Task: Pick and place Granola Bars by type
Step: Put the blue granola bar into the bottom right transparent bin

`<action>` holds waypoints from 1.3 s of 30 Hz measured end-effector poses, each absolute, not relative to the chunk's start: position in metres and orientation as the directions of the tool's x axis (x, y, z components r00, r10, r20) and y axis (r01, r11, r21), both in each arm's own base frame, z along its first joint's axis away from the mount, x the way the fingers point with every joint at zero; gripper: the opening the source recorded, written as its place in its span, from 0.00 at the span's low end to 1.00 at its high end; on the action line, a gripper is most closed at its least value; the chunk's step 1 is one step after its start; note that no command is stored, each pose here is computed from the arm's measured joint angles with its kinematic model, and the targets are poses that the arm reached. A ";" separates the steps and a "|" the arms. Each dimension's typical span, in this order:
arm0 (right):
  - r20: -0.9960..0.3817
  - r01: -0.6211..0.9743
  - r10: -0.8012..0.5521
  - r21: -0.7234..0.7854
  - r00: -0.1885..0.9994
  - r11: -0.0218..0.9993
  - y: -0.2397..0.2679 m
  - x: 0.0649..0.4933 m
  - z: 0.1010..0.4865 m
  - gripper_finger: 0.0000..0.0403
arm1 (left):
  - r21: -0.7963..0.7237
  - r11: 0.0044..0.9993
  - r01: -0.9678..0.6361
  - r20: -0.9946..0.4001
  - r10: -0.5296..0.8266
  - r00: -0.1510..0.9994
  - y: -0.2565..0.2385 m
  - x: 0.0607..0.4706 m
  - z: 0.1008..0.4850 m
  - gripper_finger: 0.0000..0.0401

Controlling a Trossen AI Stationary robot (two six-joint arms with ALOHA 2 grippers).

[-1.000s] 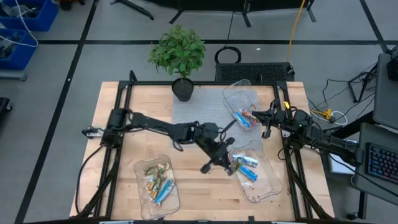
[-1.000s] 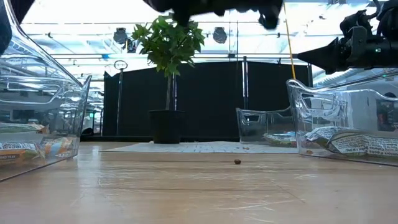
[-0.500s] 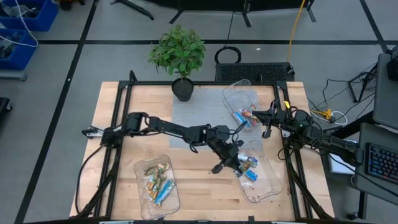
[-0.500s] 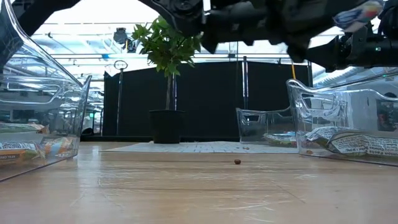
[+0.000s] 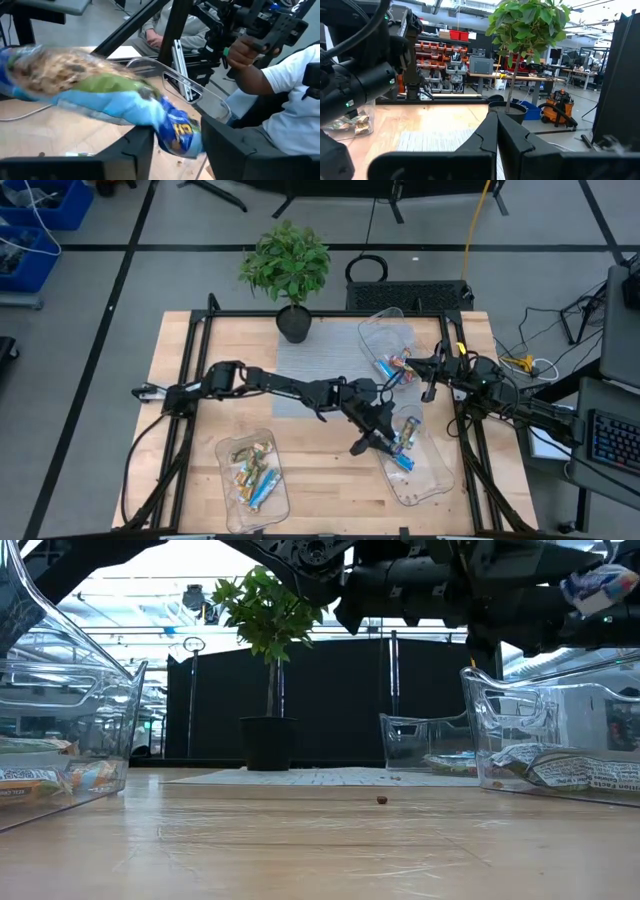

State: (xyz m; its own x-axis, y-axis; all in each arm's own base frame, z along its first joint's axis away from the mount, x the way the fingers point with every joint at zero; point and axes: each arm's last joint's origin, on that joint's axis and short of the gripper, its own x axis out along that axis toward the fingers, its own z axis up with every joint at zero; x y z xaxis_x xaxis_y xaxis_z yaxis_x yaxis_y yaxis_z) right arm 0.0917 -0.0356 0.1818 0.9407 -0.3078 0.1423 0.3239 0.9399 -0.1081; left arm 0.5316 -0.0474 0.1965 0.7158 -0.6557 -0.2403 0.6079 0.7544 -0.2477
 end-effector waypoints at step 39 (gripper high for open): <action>0.142 0.324 -0.308 -0.108 0.941 0.940 -0.036 0.092 0.182 0.00 | -0.382 0.755 0.533 -0.389 -0.655 0.648 -0.056 0.523 0.181 0.62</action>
State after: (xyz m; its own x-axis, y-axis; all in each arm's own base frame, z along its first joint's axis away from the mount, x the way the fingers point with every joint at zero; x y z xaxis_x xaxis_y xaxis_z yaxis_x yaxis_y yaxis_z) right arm 0.0917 -0.0356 0.1818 0.9407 -0.3078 0.1424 0.3239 0.9399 -0.1078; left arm 0.5232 -0.0560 0.1813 0.6484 -0.6546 -0.3888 0.5328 0.7549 -0.3823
